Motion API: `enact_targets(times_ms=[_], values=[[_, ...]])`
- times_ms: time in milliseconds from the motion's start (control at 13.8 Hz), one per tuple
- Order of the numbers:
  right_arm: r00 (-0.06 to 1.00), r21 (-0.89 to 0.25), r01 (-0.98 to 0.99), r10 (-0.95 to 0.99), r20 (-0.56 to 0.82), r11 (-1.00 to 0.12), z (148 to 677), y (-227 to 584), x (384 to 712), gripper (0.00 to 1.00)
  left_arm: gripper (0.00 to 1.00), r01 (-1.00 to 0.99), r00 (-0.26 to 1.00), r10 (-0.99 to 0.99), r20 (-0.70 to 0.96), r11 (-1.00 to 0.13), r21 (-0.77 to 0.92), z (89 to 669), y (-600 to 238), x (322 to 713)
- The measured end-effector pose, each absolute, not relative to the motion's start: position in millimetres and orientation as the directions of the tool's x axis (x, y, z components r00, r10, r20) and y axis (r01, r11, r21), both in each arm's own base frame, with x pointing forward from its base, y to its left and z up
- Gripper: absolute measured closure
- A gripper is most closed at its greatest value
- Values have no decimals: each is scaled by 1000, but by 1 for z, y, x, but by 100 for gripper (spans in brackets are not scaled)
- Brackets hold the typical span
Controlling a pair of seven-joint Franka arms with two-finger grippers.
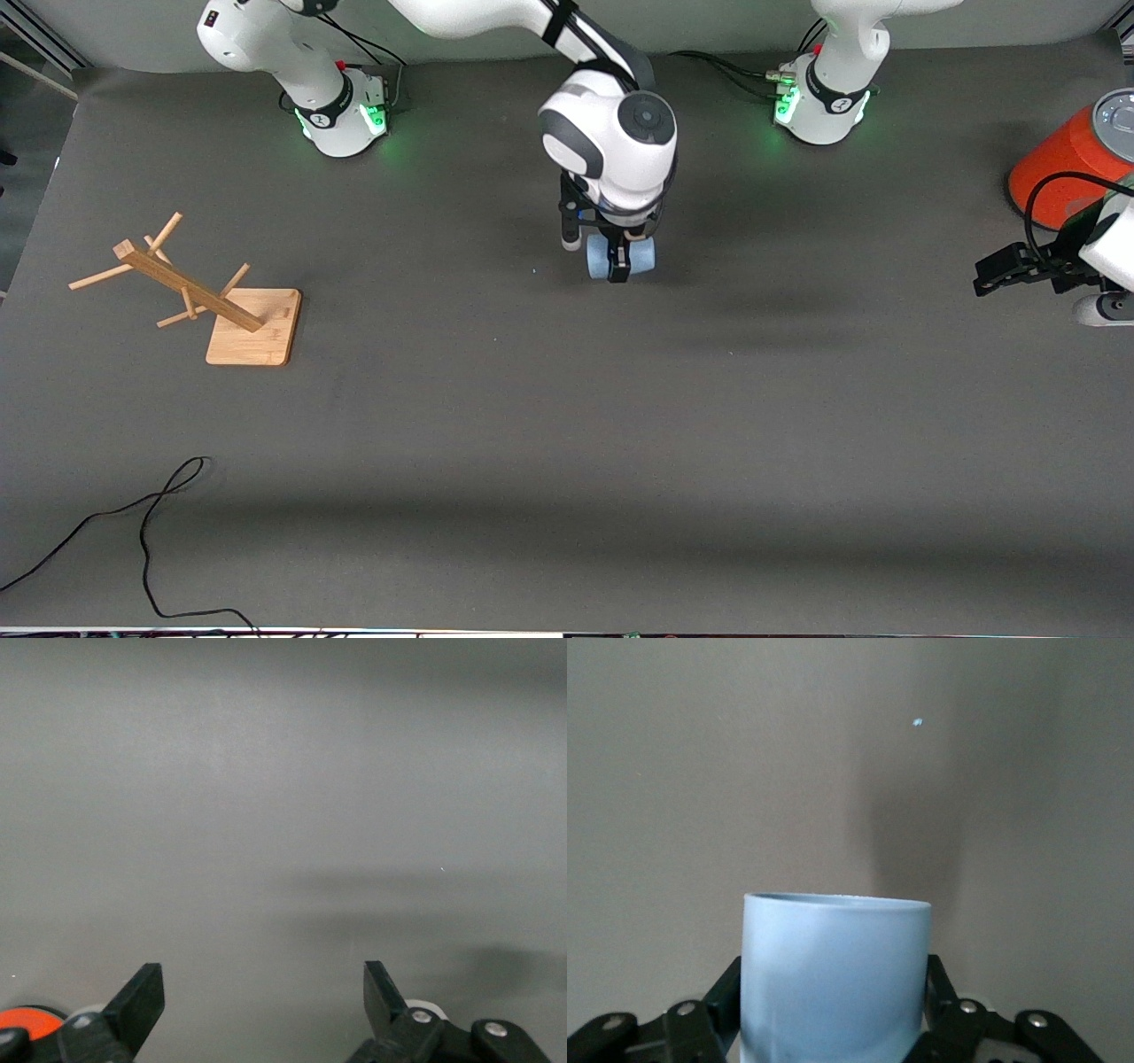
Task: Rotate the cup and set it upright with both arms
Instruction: 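Lower the cup onto the table and open the right gripper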
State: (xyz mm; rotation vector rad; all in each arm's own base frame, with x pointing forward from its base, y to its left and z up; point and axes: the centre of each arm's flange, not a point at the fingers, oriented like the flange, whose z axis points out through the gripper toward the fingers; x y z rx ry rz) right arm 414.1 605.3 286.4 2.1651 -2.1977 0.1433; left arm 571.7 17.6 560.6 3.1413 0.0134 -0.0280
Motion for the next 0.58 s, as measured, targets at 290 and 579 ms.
enact_targets(times_ms=[290, 579], values=[[-35, -33, -999, -990, 138, 31, 223, 625, 404, 19, 0, -19, 1000, -19, -20, -1000, 1, 560, 28, 571], [-43, -49, -998, -989, 145, 36, 188, 628, 405, 19, 0, -26, 999, -26, -20, -1000, 1, 560, 28, 571]])
